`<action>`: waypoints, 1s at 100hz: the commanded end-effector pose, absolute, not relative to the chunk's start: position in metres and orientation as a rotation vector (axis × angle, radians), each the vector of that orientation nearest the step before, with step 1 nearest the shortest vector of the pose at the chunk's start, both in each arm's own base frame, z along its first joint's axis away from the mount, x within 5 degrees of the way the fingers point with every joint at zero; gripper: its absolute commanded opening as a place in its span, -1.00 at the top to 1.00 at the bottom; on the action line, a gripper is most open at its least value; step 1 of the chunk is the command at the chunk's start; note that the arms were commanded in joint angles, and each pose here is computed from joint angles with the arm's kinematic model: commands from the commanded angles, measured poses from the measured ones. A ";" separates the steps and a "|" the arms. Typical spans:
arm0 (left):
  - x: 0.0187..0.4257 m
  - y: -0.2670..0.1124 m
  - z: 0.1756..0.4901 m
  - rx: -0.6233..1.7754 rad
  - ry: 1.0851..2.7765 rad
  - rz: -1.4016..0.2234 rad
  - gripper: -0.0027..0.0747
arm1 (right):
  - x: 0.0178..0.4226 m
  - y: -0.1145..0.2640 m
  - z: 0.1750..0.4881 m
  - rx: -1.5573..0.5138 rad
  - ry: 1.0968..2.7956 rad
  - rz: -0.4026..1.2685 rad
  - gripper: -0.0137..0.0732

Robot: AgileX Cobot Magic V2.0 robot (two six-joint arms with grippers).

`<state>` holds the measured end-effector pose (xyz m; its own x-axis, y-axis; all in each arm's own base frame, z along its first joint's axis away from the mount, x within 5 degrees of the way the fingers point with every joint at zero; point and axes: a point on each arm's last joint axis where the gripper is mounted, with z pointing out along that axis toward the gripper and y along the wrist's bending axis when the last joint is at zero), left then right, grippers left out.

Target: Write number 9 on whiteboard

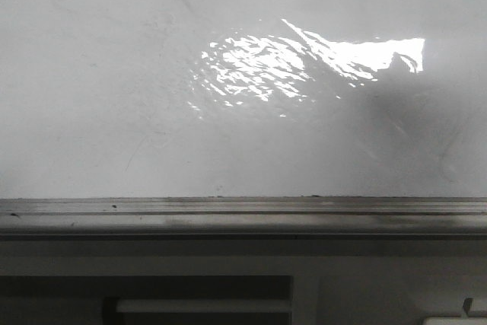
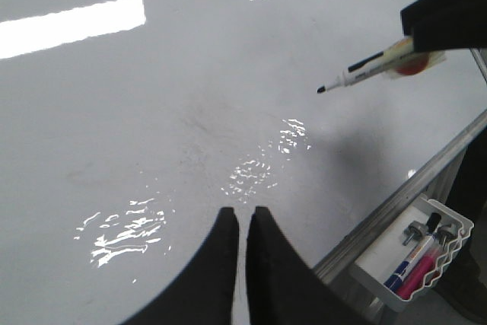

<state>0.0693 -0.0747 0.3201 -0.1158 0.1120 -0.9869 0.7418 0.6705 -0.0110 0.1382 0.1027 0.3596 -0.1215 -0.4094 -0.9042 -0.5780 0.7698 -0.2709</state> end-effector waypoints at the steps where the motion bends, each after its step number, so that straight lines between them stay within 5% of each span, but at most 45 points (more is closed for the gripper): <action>1: 0.072 -0.073 0.336 0.623 1.549 -0.642 0.98 | 0.145 0.111 0.370 -0.795 1.636 0.171 0.77; 60: 0.072 -0.073 0.336 0.617 1.554 -0.653 0.98 | 0.171 0.114 0.355 -0.746 1.722 0.137 0.78; 100: 0.071 -0.073 0.335 0.620 1.557 -0.654 0.98 | 0.168 0.112 0.335 -0.769 1.933 0.079 0.78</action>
<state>0.0693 -0.0749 0.3204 -0.1239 0.0958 -0.9877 0.7410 0.6710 -0.0278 0.1694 0.1181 0.3288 -0.2658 -0.4532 -0.8509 -0.5682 0.7866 -0.2415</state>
